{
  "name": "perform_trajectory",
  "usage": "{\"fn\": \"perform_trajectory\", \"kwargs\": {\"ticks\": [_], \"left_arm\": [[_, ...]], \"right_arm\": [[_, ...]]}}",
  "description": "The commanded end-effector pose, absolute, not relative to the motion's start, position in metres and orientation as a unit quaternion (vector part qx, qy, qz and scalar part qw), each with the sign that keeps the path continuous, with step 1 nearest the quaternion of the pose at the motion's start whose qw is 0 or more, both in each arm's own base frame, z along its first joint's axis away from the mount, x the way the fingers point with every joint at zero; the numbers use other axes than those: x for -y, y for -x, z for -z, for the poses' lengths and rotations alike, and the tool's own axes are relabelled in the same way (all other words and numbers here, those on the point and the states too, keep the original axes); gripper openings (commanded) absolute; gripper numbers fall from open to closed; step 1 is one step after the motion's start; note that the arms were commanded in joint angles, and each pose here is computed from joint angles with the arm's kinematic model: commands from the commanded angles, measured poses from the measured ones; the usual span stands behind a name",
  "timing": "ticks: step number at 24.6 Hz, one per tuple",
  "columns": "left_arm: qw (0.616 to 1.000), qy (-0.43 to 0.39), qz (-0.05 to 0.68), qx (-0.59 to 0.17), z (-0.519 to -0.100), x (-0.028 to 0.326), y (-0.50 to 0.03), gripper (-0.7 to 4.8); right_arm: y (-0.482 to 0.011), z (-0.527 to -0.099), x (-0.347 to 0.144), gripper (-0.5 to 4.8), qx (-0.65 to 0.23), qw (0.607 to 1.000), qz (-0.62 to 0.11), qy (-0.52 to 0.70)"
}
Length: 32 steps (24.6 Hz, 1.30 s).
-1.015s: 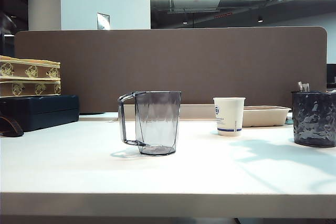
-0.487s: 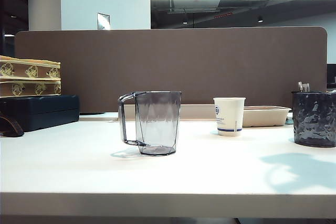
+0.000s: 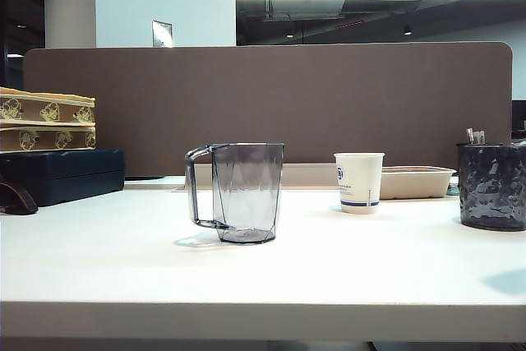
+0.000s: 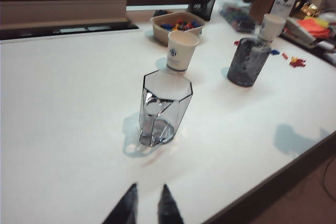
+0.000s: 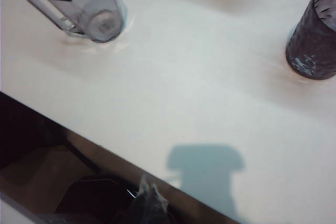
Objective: Pick up the letter "c" and put it in the paper cup.
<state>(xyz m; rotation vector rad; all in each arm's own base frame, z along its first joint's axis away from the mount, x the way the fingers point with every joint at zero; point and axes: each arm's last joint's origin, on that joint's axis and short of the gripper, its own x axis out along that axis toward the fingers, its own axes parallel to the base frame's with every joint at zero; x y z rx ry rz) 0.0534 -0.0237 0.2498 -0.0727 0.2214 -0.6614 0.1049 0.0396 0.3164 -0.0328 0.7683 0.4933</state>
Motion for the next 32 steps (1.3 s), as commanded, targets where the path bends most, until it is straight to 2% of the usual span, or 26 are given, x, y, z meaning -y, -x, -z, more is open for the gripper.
{"fn": "perform_trajectory", "kwargs": {"ticks": [1,6,9,14,17,20,32], "left_arm": [[0.94,0.041,0.327,-0.091,-0.254,0.023,-0.049,0.48],[0.957,0.035,0.279,-0.07,-0.257,0.021,-0.051,0.46],[0.976,0.026,0.213,-0.038,-0.261,0.017,-0.055,0.44],[0.979,0.026,0.2,-0.022,-0.255,0.018,-0.061,0.44],[0.98,0.026,0.195,-0.025,-0.249,0.018,-0.065,0.44],[0.988,0.025,0.148,-0.032,-0.242,0.016,-0.069,0.44],[0.987,0.052,0.144,-0.053,-0.211,0.019,-0.082,0.44]], "right_arm": [[-0.097,-0.317,-0.037,-0.01,-0.347,0.906,-0.243,0.013],[-0.091,-0.32,-0.035,-0.01,-0.292,0.926,-0.238,0.015],[-0.1,-0.322,-0.036,-0.01,-0.217,0.95,-0.225,0.018],[-0.116,-0.318,-0.041,-0.01,-0.166,0.961,-0.222,0.015],[-0.124,-0.31,-0.044,-0.01,-0.156,0.962,-0.222,0.014],[-0.132,-0.3,-0.046,0.0,-0.158,0.961,-0.227,0.011],[-0.143,-0.265,-0.047,-0.01,-0.196,0.963,-0.187,0.021]]}}
